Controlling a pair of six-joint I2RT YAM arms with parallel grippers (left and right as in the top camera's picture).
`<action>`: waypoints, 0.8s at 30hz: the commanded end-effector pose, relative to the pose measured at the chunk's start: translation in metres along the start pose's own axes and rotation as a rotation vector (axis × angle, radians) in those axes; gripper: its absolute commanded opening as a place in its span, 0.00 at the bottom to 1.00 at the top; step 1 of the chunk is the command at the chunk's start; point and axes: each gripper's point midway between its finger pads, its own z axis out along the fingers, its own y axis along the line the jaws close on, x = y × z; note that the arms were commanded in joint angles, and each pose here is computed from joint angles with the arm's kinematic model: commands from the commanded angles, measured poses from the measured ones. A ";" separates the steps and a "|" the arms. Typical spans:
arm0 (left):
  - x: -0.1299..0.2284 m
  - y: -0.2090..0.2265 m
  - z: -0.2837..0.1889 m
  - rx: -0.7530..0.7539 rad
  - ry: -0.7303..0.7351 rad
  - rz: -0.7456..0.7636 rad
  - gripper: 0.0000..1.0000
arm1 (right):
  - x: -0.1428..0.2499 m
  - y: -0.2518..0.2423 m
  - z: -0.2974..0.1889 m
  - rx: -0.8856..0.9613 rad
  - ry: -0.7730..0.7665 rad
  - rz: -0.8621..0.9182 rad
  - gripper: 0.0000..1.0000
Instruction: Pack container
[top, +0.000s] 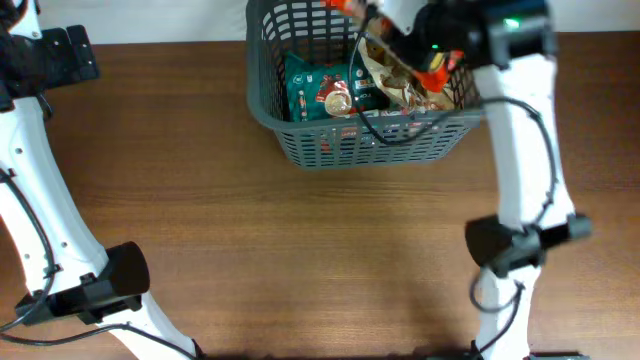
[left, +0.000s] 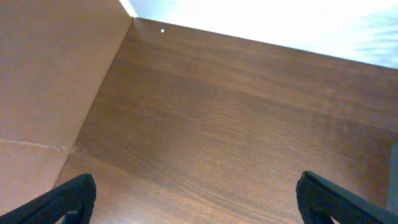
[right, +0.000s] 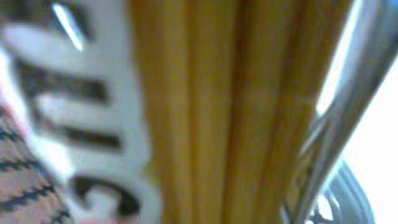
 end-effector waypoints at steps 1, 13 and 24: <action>0.001 0.002 0.003 -0.006 0.009 -0.015 0.99 | 0.002 -0.001 0.017 -0.008 0.000 -0.164 0.43; 0.001 0.002 0.003 -0.006 0.009 -0.015 0.99 | 0.014 0.032 0.060 -0.127 0.069 -0.290 0.40; 0.001 0.002 0.003 -0.006 0.009 -0.015 0.99 | -0.041 -0.003 -0.037 0.122 -0.080 0.076 0.51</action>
